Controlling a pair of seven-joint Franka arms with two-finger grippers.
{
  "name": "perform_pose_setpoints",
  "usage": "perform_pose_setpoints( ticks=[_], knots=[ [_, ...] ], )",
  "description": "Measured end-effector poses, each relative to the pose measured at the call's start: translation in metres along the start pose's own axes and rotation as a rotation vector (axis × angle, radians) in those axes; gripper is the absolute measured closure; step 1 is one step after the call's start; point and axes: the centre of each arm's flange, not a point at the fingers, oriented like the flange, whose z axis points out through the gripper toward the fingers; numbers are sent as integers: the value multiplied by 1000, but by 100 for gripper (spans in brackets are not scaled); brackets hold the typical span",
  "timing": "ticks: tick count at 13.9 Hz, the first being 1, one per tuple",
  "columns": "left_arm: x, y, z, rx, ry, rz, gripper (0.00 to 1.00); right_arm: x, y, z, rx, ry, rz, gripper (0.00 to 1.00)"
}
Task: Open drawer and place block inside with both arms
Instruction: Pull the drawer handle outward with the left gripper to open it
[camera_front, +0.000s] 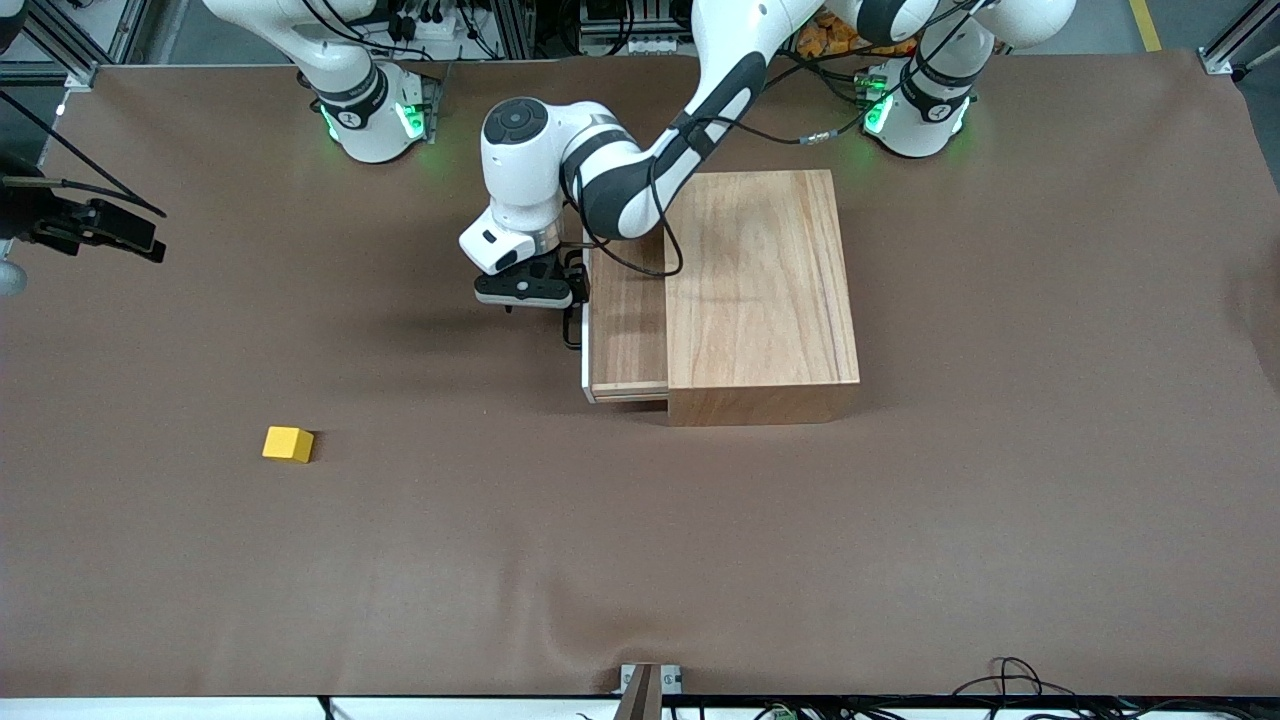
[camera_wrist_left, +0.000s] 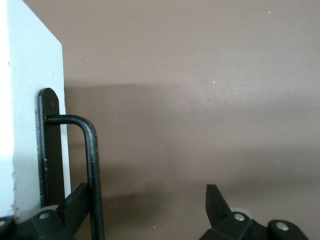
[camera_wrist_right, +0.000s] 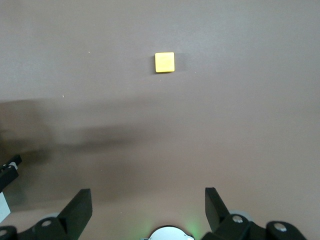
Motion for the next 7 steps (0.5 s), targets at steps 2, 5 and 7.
perform_pose_setpoints(
  ticks=[2, 5, 7],
  knots=[
    [-6, 8, 1, -39, 8, 8, 0, 1, 11, 0, 2, 0, 0, 0],
    [-5, 8, 1, -44, 11, 7, 0, 1, 31, 0, 7, 0, -25, 0],
    [-5, 12, -1, -77, 19, 4, 0, 1, 37, 0, 8, 1, -25, 0]
  ],
)
